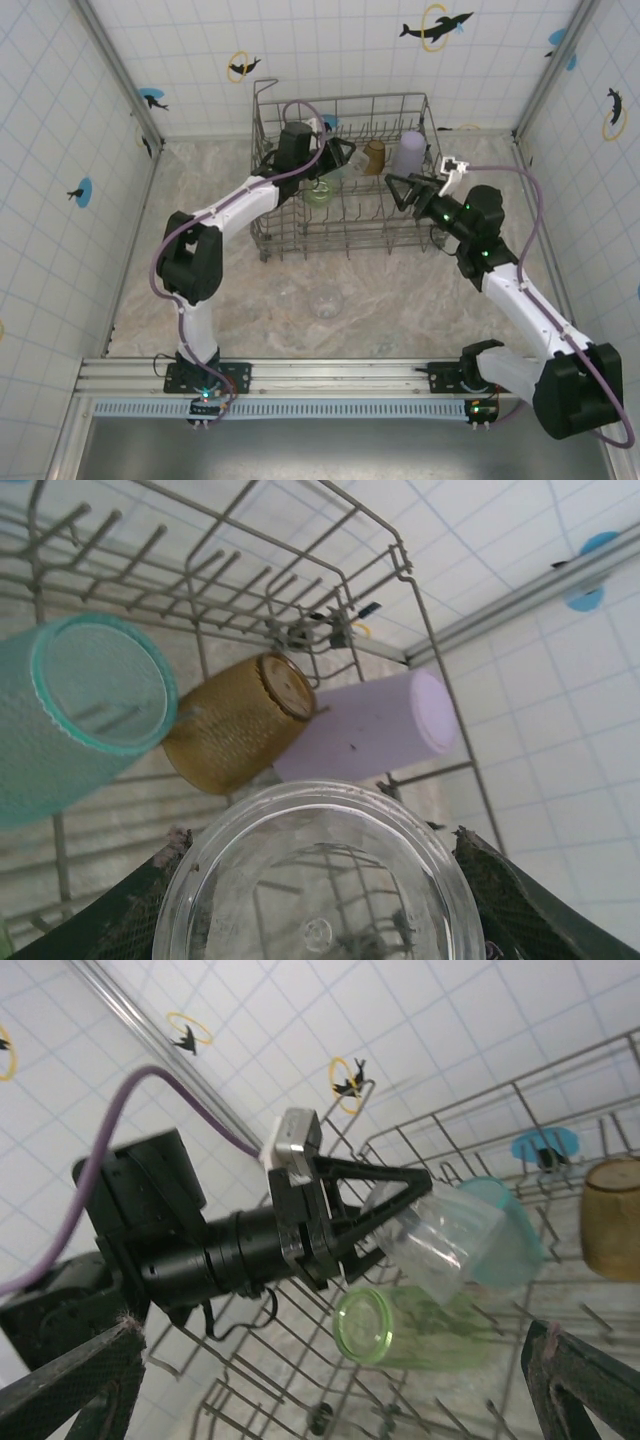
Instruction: Load the cups into the dish rack
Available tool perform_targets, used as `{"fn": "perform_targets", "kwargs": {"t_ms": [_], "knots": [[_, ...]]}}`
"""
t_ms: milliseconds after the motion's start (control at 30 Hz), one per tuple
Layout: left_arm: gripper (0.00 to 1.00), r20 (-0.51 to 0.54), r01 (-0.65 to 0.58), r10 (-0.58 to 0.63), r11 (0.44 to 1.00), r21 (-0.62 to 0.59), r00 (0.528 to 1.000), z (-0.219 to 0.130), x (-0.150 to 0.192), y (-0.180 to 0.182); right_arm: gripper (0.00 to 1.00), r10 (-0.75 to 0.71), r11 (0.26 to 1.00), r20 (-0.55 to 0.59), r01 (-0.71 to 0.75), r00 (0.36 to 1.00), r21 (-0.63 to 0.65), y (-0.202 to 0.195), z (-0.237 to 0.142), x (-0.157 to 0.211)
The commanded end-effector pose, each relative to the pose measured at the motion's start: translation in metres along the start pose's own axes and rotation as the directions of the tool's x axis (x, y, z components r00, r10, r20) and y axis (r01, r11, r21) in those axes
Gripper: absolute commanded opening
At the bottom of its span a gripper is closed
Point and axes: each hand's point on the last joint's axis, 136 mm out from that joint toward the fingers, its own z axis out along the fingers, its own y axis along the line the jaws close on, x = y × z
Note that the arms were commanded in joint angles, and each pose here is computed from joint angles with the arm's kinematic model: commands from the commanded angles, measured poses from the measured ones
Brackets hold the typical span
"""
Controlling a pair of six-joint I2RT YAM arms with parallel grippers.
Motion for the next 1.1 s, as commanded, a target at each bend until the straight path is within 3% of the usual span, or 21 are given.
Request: {"fn": "perform_targets", "kwargs": {"t_ms": [0, 233, 533, 767, 1067], "knots": [[0.0, 0.044, -0.14, 0.144, 0.988, -0.066, 0.989, 0.011, -0.006, -0.008, 1.0, -0.029, 0.995, -0.024, 0.031, 0.999, 0.095, -0.02, -0.013, 0.014], [0.0, 0.02, -0.264, 0.27, 0.952, -0.155, 0.963, 0.035, 0.006, -0.009, 1.0, -0.051, 0.989, -0.032, 0.055, 0.998, 0.139, -0.03, -0.026, 0.017], [0.0, 0.0, -0.37, 0.385, 0.886, -0.28, 0.923, 0.039, 0.011, -0.003, 1.0, -0.056, 0.983, -0.002, 0.056, 0.998, 0.176, -0.039, -0.038, 0.013], [0.0, -0.028, -0.42, 0.432, 0.855, -0.305, 0.901, 0.046, 0.024, 0.0, 1.0, -0.052, 0.982, -0.004, 0.052, 0.999, 0.182, -0.042, -0.039, 0.014], [0.0, -0.072, -0.409, 0.407, 0.86, -0.306, 0.91, 0.064, 0.04, 0.016, 1.0, -0.047, 0.98, 0.008, 0.045, 0.999, 0.193, -0.046, -0.044, 0.012]]}}
